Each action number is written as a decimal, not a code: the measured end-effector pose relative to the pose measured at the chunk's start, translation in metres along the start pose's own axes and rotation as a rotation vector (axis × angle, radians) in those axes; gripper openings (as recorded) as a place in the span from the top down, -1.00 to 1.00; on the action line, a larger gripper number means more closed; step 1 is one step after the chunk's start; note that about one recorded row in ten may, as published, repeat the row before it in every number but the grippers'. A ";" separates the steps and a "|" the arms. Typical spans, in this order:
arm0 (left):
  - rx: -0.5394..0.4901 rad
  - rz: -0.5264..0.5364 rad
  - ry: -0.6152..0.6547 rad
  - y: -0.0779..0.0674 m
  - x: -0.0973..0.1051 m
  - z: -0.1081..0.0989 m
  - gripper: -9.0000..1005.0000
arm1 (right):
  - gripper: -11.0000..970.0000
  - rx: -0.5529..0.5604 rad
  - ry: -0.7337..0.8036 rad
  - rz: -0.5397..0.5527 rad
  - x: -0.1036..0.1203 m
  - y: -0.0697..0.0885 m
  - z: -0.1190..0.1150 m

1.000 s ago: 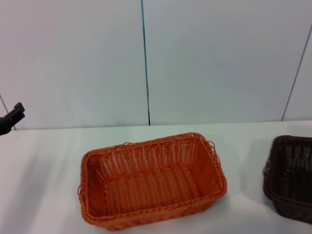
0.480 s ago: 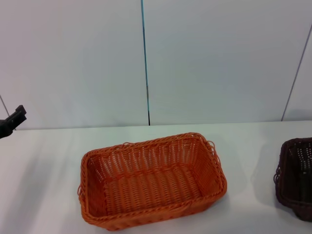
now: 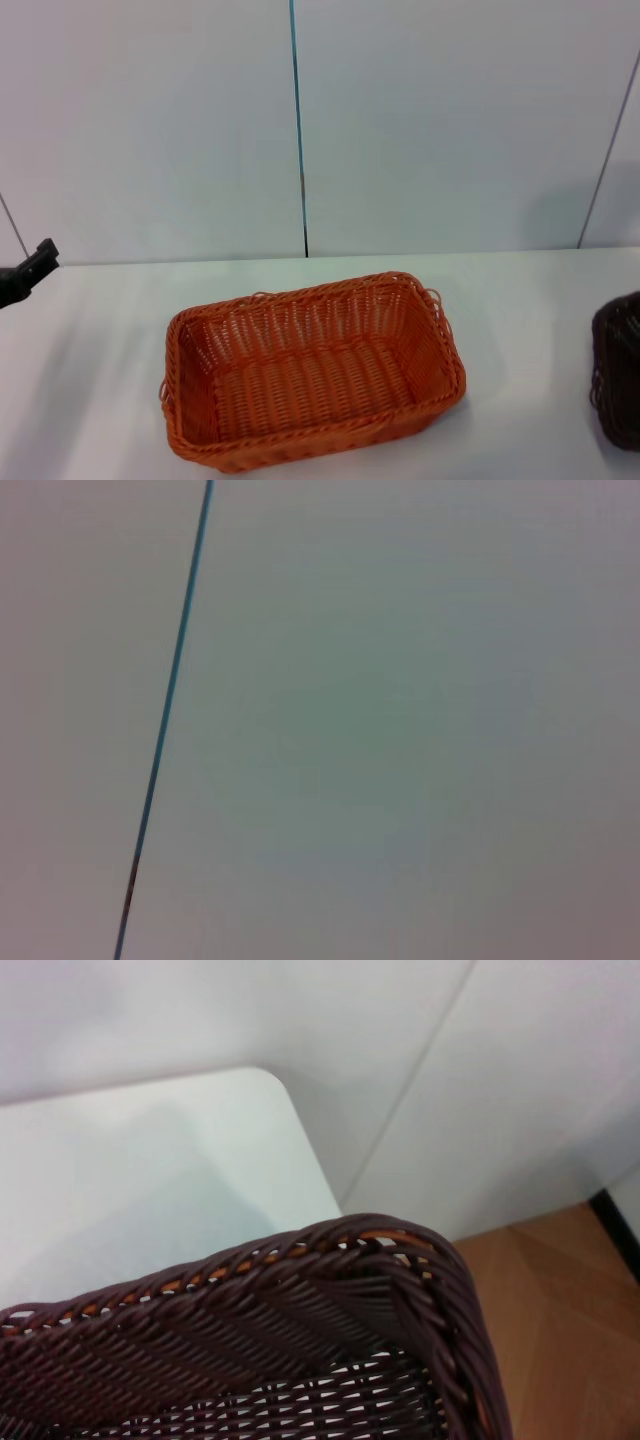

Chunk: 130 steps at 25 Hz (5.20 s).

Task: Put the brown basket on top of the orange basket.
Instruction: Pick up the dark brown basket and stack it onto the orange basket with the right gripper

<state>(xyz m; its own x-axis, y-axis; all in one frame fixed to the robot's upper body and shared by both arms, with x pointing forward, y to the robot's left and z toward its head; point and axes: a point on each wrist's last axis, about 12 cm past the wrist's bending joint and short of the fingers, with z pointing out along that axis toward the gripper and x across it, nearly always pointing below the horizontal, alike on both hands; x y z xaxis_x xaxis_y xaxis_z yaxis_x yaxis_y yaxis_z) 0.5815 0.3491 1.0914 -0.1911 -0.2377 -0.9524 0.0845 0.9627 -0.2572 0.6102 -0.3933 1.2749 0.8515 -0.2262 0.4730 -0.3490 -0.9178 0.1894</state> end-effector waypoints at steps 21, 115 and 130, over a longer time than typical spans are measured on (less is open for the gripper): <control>-0.026 -0.017 0.036 0.008 0.014 -0.007 -0.86 | 0.71 0.011 0.022 -0.098 0.040 -0.035 -0.087; -0.066 0.052 0.199 0.058 0.018 -0.011 -0.86 | 0.71 0.593 0.055 -0.306 0.038 -0.235 -0.108; -0.059 0.070 0.220 0.064 0.016 -0.011 -0.86 | 0.71 0.620 0.082 -0.272 0.013 -0.262 -0.082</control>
<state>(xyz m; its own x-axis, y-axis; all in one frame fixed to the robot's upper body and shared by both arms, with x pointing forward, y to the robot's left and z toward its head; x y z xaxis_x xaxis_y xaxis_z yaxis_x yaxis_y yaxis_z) 0.5727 0.4087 1.0616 -0.3962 -0.1423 -0.9070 0.0489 0.9832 -0.1756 0.6809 -0.1287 1.3018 0.8360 0.0420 0.5471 0.1829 -0.9614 -0.2057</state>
